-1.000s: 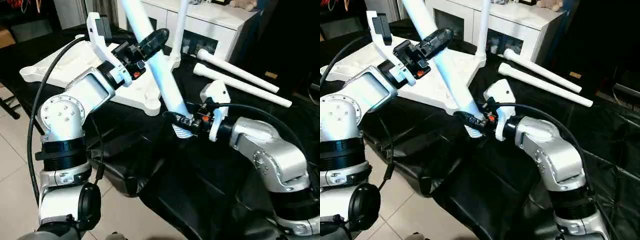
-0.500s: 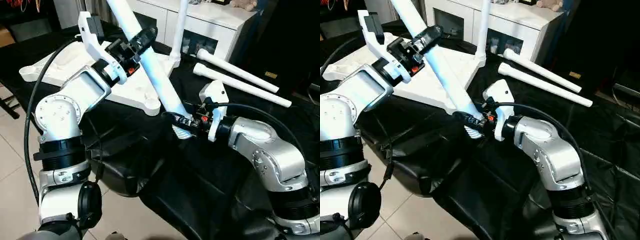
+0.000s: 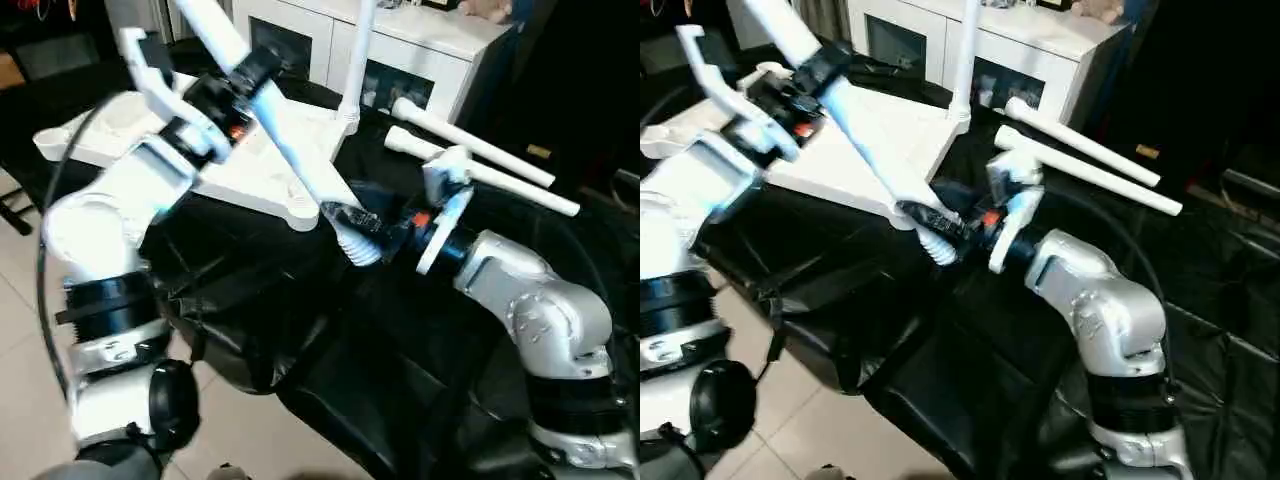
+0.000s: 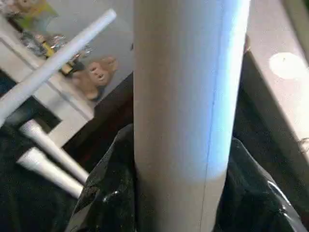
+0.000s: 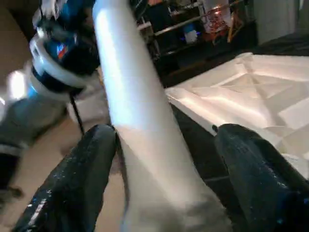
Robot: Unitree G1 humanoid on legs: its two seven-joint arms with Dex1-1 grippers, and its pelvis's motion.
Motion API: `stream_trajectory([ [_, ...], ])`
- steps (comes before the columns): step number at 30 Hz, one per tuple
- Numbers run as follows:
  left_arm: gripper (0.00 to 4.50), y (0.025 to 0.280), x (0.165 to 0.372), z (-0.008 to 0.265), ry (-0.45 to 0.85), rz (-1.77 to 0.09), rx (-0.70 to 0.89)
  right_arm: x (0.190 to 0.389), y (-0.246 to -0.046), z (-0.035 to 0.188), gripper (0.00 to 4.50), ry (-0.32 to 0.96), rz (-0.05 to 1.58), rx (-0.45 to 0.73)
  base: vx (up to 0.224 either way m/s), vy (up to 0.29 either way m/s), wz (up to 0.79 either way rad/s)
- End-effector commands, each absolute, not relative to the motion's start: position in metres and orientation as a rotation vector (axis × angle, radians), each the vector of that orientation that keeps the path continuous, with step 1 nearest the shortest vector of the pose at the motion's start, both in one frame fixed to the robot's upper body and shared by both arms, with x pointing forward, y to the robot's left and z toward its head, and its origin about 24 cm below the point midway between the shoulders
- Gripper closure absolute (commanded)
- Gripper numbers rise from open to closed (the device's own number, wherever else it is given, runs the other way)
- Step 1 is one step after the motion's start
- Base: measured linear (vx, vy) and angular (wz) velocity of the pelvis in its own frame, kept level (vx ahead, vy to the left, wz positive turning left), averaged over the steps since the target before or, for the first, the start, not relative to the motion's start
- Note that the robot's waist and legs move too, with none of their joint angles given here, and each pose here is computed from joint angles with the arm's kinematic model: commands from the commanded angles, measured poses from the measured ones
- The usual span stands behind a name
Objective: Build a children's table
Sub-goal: Move to table
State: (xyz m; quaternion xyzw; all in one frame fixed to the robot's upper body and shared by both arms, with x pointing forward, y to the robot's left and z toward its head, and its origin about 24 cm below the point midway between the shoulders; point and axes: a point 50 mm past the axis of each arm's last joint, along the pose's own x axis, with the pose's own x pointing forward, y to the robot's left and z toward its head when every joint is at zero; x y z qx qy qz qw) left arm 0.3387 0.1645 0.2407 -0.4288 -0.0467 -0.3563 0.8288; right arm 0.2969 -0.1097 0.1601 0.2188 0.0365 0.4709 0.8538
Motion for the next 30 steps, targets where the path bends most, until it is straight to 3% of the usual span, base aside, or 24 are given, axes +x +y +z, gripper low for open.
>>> stream_trajectory([
  [1,2.78,0.165,0.335,0.249,-0.127,-0.829,-0.932,0.300,-0.119,0.159,0.61,0.105,0.945,0.510,0.000,0.000,0.00],
  [10,2.78,0.174,0.330,0.249,-0.145,-0.866,-0.948,0.302,-0.133,0.149,0.00,0.203,0.876,0.643,0.000,0.000,0.00],
  [21,2.78,0.183,0.332,0.250,-0.176,-0.826,-0.966,0.291,-0.125,0.142,0.00,0.305,0.982,0.935,0.000,0.000,0.00],
  [26,2.78,0.189,0.334,0.251,-0.195,-0.796,-0.986,0.291,-0.127,0.144,0.00,0.302,0.982,1.020,0.000,0.000,0.00],
  [30,2.78,0.191,0.335,0.252,-0.206,-0.790,-1.008,0.291,-0.125,0.145,0.00,0.313,0.987,1.016,0.000,0.000,0.00],
])
